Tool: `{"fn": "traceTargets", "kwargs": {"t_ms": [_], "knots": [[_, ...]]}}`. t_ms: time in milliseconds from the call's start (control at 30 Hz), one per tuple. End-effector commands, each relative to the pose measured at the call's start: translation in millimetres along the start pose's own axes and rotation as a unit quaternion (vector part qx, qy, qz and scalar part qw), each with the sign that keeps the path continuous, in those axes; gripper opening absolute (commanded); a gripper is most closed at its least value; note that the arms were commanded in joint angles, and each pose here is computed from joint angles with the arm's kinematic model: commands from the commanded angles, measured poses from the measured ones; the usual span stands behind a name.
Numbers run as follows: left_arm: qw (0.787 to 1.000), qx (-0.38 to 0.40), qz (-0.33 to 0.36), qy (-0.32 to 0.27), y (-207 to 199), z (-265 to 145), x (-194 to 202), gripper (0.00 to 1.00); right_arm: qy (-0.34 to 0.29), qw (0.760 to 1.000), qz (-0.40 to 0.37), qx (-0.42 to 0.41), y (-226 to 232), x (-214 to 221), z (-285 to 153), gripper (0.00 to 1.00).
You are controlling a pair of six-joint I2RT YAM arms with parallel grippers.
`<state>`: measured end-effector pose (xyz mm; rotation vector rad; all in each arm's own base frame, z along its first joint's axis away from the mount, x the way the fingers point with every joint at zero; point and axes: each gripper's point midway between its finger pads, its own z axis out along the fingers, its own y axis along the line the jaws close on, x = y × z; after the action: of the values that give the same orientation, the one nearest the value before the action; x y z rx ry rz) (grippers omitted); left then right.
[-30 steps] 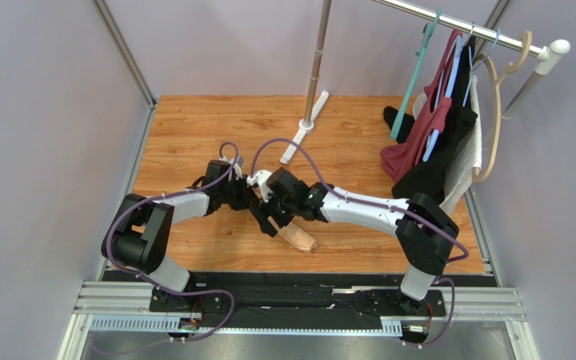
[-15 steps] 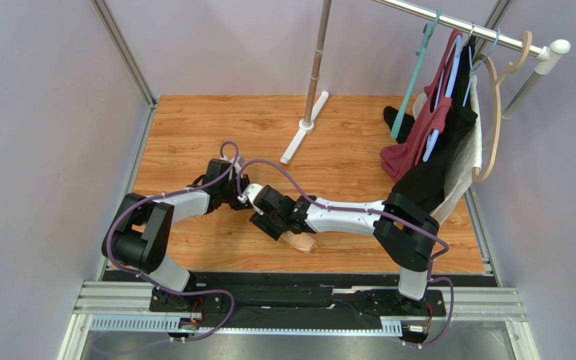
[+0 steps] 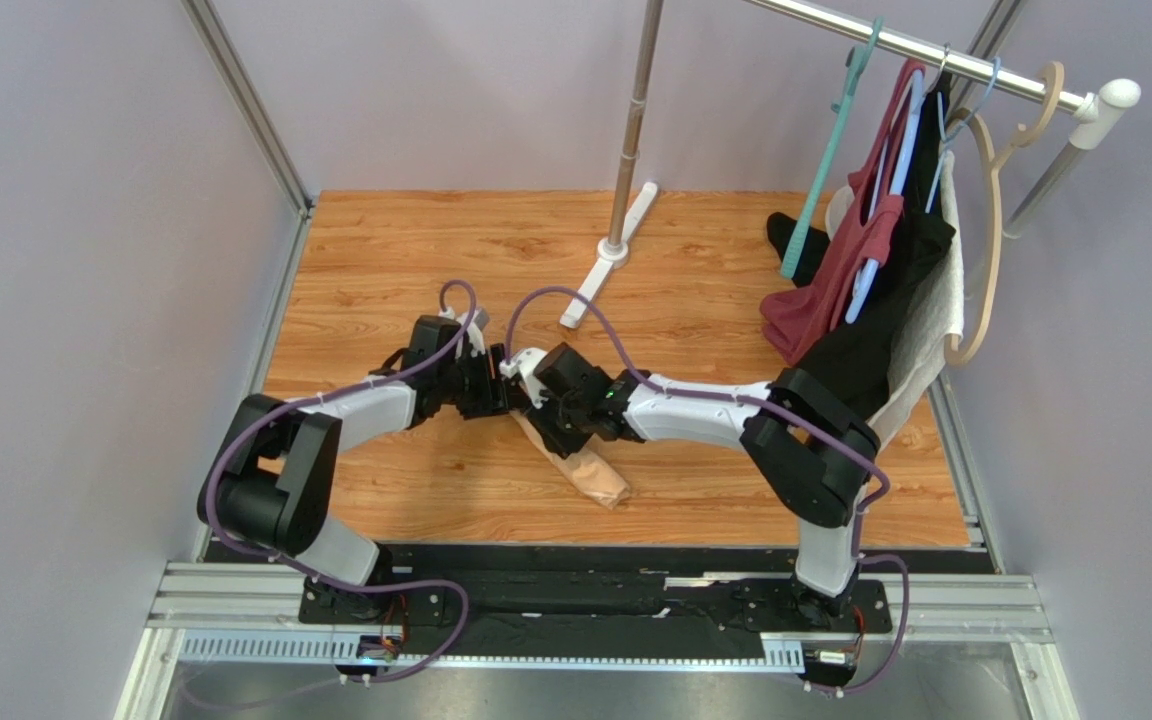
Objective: Fold the napkin, place the utensils inside, and roll it up
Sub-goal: Roll the napkin with the utensil
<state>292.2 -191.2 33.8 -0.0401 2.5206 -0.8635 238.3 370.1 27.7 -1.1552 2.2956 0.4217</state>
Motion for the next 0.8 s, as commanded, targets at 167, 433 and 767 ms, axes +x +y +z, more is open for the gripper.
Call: {"fn": "traceTargets", "kwargs": {"t_ms": [167, 433, 767], "knots": [[0.995, -0.013, 0.043, -0.090, -12, -36, -30, 0.67, -0.043, 0.966, 0.144, -0.212, 3, -14, -21, 0.26], [0.996, -0.008, 0.036, -0.082, -7, -29, -20, 0.68, -0.032, 0.929, 0.190, -0.316, 8, -13, -17, 0.25], [0.996, -0.006, 0.022, -0.087, -2, -18, -21, 0.68, -0.020, 0.901, 0.223, -0.370, 6, -10, -11, 0.25]]}}
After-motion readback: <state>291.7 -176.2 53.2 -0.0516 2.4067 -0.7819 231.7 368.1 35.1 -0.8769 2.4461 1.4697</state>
